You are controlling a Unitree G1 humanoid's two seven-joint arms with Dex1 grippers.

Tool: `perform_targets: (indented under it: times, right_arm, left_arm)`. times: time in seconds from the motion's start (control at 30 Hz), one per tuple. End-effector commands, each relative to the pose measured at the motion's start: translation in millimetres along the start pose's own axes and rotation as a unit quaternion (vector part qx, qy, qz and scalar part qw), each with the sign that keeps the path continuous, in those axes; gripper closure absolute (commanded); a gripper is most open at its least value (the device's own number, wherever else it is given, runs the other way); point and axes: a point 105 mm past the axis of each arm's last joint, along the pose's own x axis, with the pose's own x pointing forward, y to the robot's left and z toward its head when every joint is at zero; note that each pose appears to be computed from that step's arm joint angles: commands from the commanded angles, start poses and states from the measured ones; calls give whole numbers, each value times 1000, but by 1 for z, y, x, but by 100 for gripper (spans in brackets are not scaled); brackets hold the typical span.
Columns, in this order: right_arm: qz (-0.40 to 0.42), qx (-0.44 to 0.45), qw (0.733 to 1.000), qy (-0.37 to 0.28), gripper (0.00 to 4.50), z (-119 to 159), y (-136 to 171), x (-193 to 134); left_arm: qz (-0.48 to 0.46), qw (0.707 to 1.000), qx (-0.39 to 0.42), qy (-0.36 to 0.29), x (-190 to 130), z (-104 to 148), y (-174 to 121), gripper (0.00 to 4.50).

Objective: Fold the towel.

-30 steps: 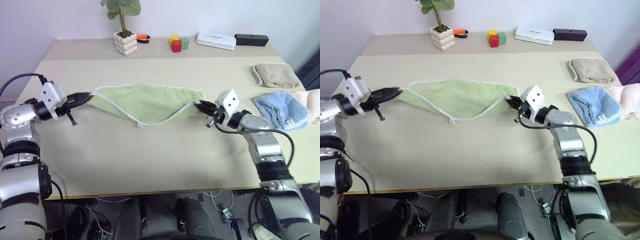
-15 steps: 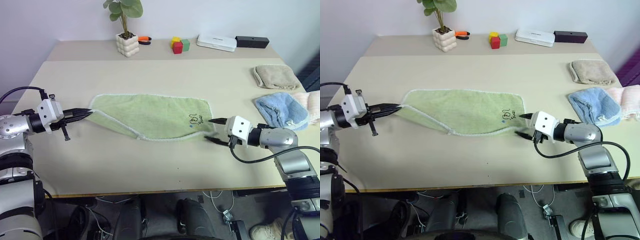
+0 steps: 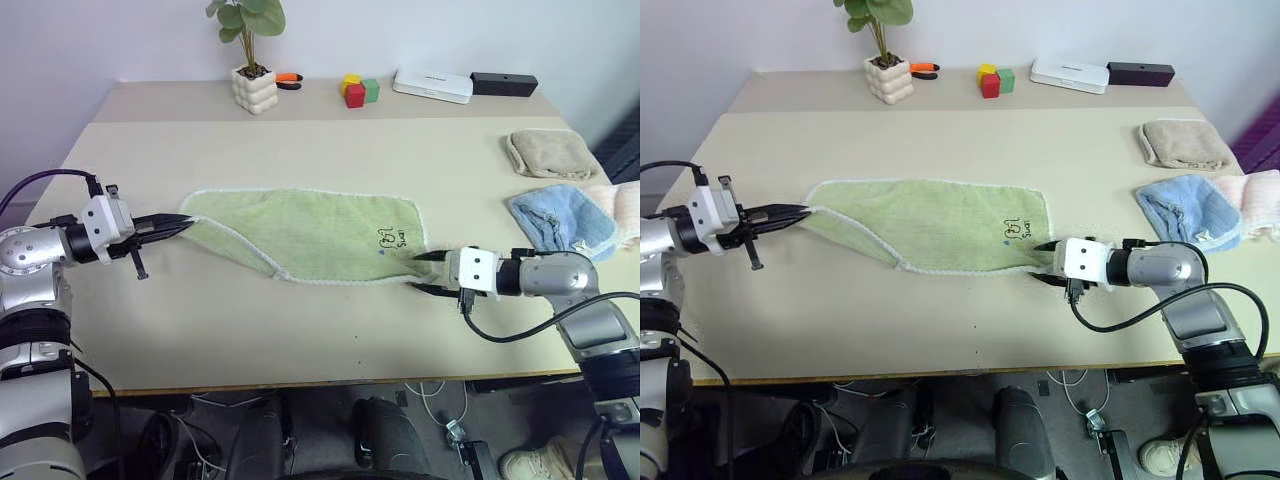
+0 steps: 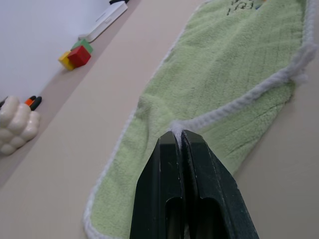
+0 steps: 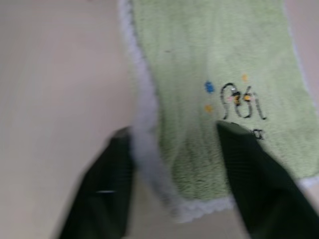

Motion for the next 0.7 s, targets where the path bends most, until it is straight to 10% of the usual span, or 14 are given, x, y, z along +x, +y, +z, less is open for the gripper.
perform_targets:
  times: [0.03, 0.7]
  right_arm:
    - [3, -32, 999, -6, 408, 10, -2, -3]
    - [112, 104, 988, -22, 448, 4, 29, -66]
  left_arm:
    - [6, 1000, 9, -5, -5, 8, 4, 450]
    - [-162, 982, -93, 27, -47, 17, -75, 450]
